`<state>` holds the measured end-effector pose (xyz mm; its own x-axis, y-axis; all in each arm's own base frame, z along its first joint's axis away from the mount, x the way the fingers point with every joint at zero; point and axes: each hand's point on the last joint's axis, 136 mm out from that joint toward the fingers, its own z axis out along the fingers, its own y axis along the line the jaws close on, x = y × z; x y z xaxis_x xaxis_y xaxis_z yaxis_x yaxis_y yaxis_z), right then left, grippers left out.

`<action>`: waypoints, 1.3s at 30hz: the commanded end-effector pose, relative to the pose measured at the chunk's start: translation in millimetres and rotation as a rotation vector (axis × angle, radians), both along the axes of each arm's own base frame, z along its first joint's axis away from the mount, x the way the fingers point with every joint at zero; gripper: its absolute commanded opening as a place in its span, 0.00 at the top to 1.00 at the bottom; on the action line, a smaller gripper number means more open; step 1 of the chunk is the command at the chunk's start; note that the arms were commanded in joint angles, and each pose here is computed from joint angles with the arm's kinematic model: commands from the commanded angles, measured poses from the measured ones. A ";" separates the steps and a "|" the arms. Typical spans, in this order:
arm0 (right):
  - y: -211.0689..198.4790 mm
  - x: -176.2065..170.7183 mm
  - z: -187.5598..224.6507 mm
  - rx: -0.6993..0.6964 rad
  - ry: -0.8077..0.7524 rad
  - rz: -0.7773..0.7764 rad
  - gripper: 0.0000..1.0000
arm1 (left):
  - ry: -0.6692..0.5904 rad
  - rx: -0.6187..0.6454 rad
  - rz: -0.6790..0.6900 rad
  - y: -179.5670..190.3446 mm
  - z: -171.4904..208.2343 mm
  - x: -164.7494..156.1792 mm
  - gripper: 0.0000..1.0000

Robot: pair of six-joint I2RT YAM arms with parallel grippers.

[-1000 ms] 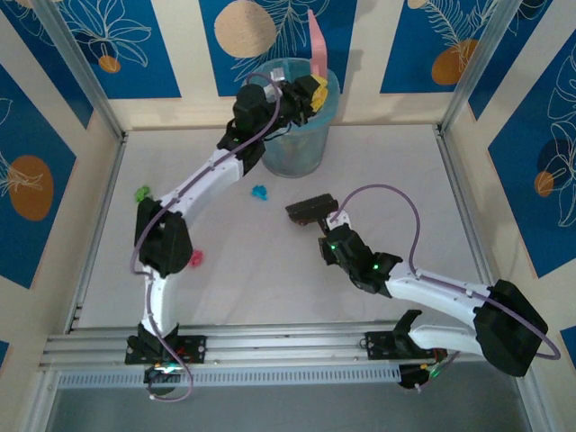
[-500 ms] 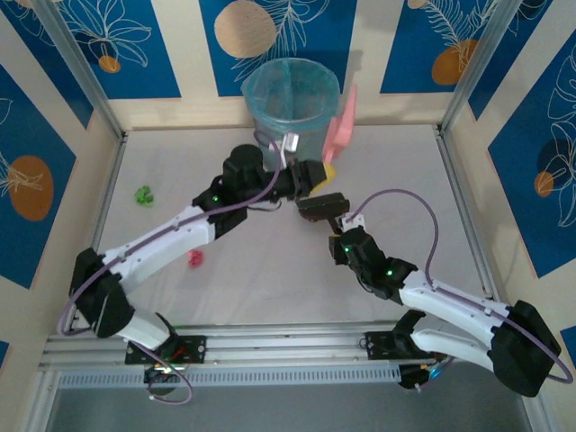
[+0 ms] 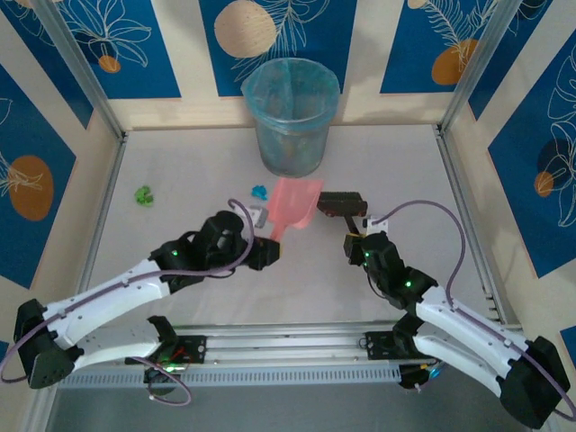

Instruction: Sweep away the paper scraps from the table

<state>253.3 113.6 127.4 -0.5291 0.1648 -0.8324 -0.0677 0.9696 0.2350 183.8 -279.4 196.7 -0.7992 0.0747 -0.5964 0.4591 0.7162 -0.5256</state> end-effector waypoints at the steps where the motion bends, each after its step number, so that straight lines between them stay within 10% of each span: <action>1: -5.5 1.1 8.0 0.085 -0.031 -0.040 1.00 | 0.021 0.255 0.015 36.6 -63.4 -7.0 1.00; 17: 57.5 -16.3 74.9 0.318 -0.079 0.264 1.00 | -0.047 0.640 0.139 104.1 -139.6 7.4 1.00; 39: 257.8 78.5 87.2 -0.023 0.030 0.488 1.00 | -0.034 0.680 0.163 110.7 -144.5 8.2 1.00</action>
<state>313.4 357.1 195.3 -0.6155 -0.1134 -0.7799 -0.4656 0.8507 0.2438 191.5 -171.6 53.2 -0.8137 0.3163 -0.4877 0.3348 0.9409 0.0516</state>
